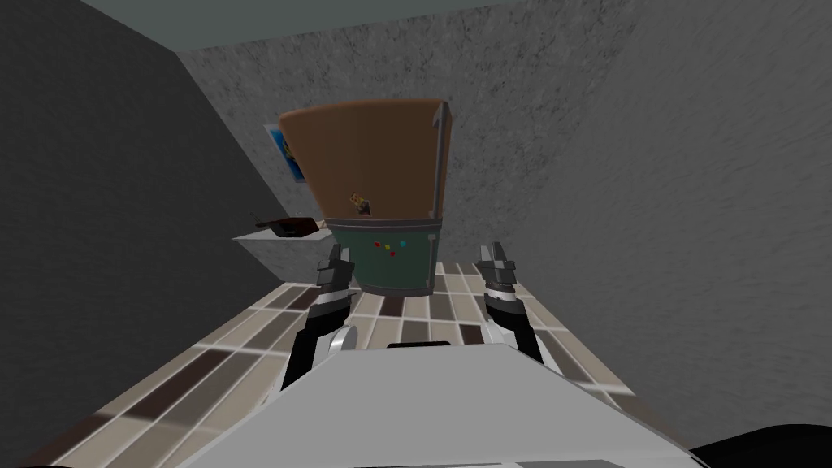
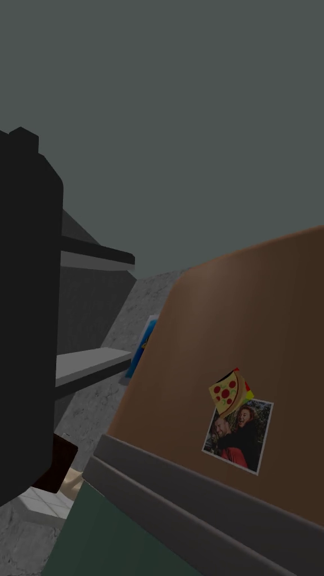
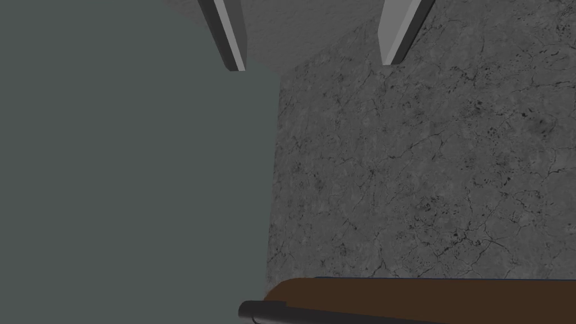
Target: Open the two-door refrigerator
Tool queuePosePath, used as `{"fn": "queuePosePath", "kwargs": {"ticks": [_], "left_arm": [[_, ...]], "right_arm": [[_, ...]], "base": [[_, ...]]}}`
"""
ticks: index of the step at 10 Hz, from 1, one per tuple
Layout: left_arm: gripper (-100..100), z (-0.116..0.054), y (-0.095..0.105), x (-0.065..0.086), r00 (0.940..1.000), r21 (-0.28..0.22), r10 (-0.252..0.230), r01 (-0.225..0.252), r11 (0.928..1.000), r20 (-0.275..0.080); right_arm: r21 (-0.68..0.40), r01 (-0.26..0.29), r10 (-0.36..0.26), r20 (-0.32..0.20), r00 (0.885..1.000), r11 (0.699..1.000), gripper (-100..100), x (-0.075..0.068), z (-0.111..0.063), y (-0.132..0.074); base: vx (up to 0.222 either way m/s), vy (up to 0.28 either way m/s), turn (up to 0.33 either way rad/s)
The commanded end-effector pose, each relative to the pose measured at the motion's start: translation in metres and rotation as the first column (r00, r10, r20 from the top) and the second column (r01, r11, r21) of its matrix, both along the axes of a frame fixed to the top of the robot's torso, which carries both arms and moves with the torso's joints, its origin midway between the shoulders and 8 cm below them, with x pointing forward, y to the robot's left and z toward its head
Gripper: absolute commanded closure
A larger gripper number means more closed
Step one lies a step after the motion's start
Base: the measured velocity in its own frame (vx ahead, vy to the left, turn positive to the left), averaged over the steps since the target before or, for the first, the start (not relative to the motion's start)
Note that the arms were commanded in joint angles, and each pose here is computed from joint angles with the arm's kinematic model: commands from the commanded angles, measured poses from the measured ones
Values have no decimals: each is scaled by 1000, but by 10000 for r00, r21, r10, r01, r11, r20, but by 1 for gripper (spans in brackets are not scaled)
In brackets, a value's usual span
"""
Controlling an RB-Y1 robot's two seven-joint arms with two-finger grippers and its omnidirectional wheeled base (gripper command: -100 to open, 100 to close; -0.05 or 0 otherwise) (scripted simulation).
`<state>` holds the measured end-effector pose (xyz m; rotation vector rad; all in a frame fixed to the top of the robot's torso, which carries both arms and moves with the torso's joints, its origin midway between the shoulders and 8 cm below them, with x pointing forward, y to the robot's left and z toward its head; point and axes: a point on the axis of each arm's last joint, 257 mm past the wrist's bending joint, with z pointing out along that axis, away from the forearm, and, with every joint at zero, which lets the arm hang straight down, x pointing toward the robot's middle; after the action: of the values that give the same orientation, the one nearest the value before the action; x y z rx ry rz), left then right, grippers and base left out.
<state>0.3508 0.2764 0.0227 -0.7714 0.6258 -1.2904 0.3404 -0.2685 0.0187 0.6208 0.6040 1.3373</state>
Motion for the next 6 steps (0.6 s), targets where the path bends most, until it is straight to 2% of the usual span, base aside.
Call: {"fn": "queuePosePath", "kwargs": {"ticks": [1,2,3,6], "left_arm": [[0,0,0,0,10000,0,0,0,10000,0],[0,0,0,0,10000,0,0,0,10000,0],[-100,-1,-6,5,9996,364,-254,258,9990,-137],[-100,-3,-22,21,9955,1042,-788,840,9910,-529]], "right_arm": [[0,0,0,0,10000,10000,0,0,0,0],[0,0,0,0,10000,10000,0,0,0,0],[0,0,0,1,10000,10000,0,0,0,0],[2,0,0,-7,10000,10000,0,0,0,0]], "base": [[0,0,0],[0,0,0],[11,-15,-2],[19,-47,-3]]}}
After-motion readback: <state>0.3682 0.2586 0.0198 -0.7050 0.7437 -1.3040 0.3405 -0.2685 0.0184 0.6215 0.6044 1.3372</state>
